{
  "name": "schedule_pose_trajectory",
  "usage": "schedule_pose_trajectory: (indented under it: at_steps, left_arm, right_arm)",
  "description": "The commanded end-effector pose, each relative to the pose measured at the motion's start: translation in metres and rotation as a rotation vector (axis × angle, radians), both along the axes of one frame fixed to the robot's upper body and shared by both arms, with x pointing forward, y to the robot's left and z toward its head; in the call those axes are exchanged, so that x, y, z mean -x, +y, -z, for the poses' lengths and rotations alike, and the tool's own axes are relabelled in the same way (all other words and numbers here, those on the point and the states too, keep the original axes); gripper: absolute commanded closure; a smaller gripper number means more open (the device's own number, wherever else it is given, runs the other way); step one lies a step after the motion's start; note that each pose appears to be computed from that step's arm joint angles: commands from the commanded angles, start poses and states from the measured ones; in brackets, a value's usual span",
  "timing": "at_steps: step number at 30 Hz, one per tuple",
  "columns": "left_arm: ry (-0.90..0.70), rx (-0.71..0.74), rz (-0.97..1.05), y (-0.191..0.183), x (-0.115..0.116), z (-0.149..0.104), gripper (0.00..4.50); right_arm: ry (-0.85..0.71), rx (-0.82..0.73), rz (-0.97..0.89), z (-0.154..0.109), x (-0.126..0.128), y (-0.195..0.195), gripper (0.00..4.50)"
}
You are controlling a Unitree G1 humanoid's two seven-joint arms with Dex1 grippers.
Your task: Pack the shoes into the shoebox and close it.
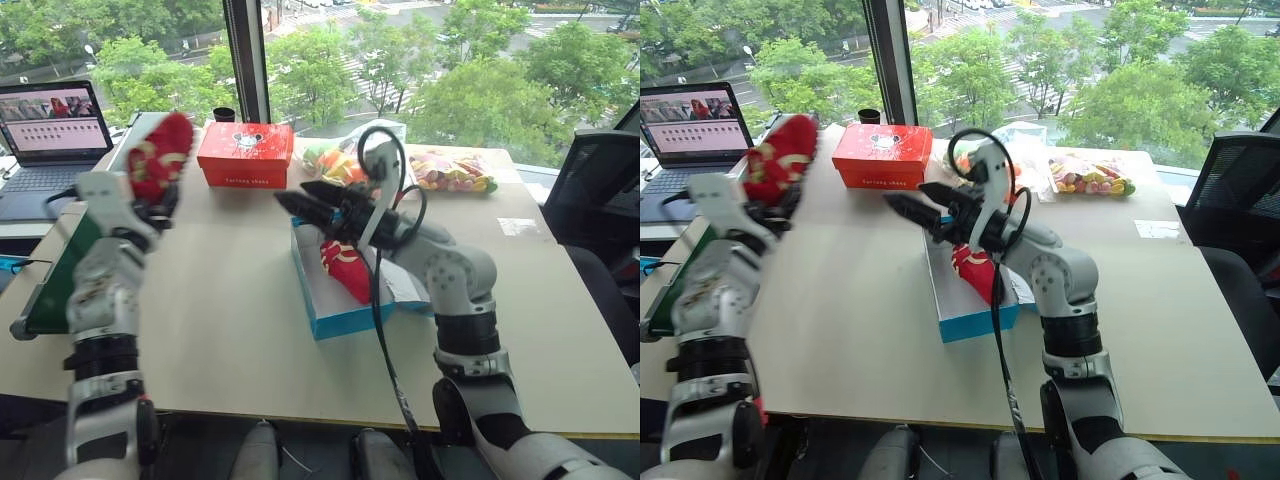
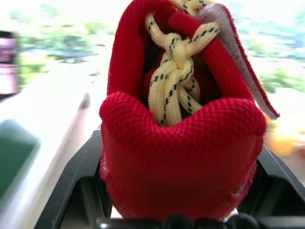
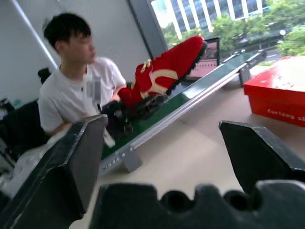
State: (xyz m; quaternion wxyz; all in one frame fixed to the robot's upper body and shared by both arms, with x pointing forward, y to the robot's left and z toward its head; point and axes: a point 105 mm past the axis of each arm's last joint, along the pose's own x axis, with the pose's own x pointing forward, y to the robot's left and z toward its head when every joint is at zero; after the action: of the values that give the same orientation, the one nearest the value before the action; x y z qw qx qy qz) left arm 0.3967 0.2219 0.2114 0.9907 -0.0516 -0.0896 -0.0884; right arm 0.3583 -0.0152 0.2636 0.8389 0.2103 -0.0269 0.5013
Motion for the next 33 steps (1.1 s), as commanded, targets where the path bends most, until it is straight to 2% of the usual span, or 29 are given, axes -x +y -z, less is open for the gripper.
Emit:
schedule_pose_trajectory:
  at_steps: [1,4,8,17,33]
  left_arm:
    - [-0.010,0.024,0.076,-0.039,0.010,-0.017,1.90]
    - [0.014,0.041,0.144,-0.066,0.015,-0.016,1.90]
    - [0.030,0.032,0.248,-0.099,0.024,-0.016,1.90]
    - [0.033,0.152,0.305,-0.123,0.037,-0.031,1.90]
    - [0.124,0.158,0.449,-0.165,0.059,-0.013,1.90]
  right_arm:
    - [0.073,-0.178,0.020,-0.025,-0.006,-0.016,0.00]
    - [0.152,-0.287,0.038,-0.027,-0.013,-0.028,0.00]
    - [0.234,-0.325,0.102,-0.013,-0.023,-0.042,0.00]
    - [0.305,-0.315,0.143,0.003,-0.028,-0.045,0.00]
    - [0.295,-0.273,0.120,0.006,-0.027,-0.034,0.00]
